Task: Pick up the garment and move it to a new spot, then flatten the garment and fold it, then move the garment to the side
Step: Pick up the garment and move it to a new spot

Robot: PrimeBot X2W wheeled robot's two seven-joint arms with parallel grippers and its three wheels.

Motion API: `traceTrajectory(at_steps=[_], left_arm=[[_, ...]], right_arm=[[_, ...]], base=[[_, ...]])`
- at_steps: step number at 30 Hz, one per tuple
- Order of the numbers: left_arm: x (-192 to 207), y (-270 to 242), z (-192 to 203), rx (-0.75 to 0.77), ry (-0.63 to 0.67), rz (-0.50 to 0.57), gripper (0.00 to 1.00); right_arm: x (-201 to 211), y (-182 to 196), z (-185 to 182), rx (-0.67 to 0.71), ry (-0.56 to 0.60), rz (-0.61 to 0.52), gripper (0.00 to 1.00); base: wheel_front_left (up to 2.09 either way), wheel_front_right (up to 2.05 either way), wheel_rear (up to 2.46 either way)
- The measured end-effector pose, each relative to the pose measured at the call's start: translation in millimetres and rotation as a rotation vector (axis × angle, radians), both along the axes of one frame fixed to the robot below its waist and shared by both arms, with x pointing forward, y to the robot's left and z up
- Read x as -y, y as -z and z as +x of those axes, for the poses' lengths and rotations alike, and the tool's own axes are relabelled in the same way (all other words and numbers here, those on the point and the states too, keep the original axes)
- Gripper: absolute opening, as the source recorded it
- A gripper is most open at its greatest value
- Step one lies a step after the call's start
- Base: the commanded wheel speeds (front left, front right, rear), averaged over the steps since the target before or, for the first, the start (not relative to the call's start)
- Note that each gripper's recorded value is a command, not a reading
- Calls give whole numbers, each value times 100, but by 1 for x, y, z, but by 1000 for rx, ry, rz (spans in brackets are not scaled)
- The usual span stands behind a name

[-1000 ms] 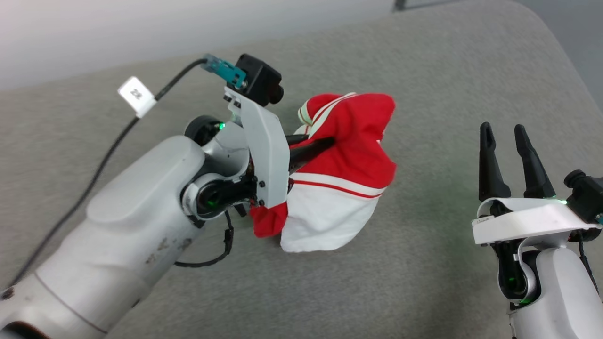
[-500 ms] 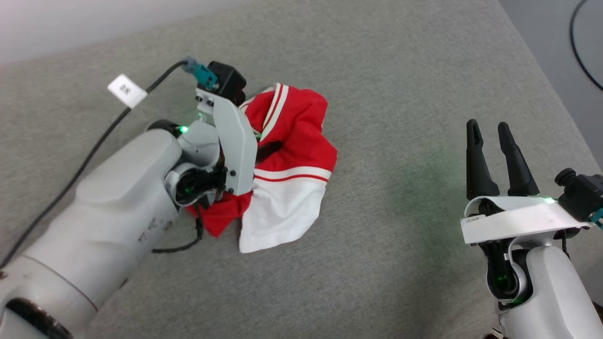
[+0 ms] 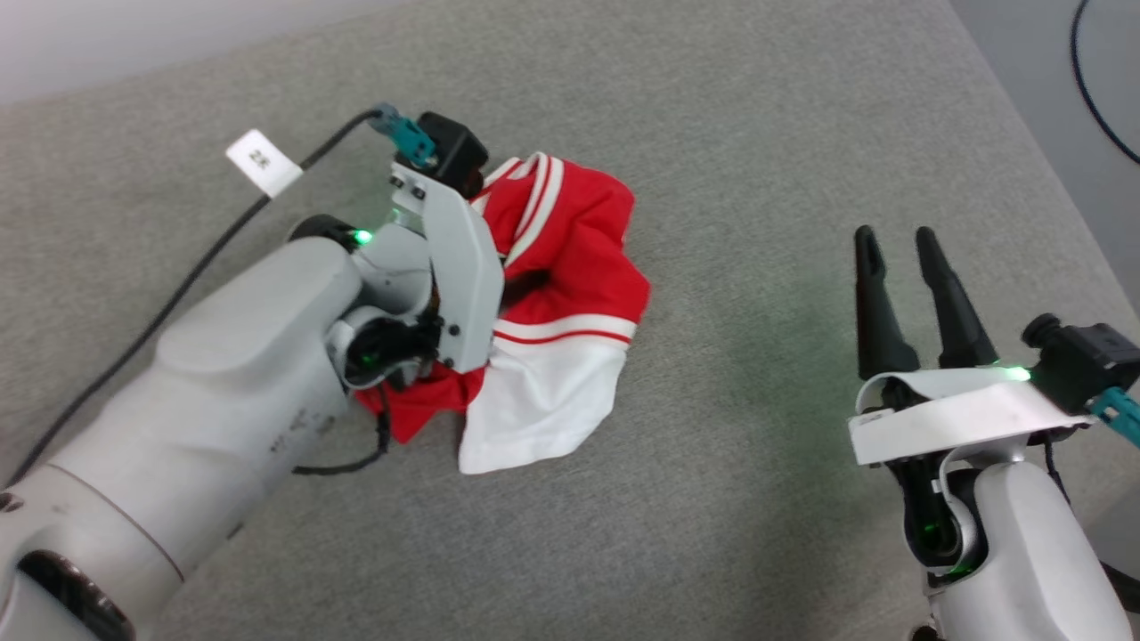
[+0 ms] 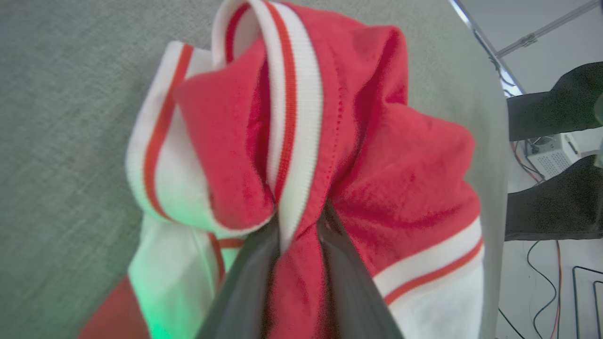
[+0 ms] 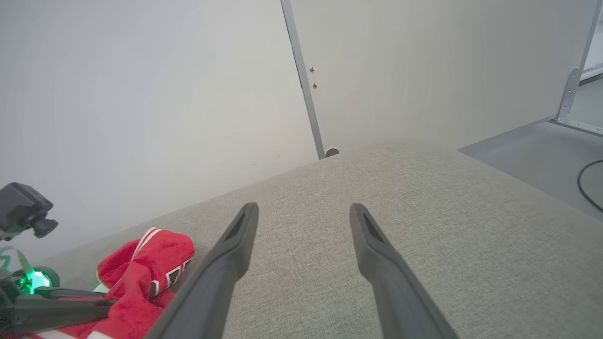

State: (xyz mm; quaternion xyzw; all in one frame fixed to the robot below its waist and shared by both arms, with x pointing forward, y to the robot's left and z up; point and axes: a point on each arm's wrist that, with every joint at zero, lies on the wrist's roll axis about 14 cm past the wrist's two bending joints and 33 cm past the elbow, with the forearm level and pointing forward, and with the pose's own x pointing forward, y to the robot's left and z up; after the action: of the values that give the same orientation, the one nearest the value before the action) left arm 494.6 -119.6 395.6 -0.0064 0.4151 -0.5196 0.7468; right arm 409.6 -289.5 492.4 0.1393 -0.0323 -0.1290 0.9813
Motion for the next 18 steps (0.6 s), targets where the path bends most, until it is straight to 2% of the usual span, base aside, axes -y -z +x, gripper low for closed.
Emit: traceTrajectory(at_steps=[7,15,18], left_arm=[[-7,-26,-5,58,-45,-100,100],[-41,-79,5,115,-248,-319,100],[-68,-84,5,141,-350,-359,100]], right_arm=[[-29,4,16,-12,-94,-28,100],[-57,3,34,-8,-195,-71,100],[-65,2,37,-8,-230,-84,100]], base=[[0,0,0],[0,0,0],[0,0,0]])
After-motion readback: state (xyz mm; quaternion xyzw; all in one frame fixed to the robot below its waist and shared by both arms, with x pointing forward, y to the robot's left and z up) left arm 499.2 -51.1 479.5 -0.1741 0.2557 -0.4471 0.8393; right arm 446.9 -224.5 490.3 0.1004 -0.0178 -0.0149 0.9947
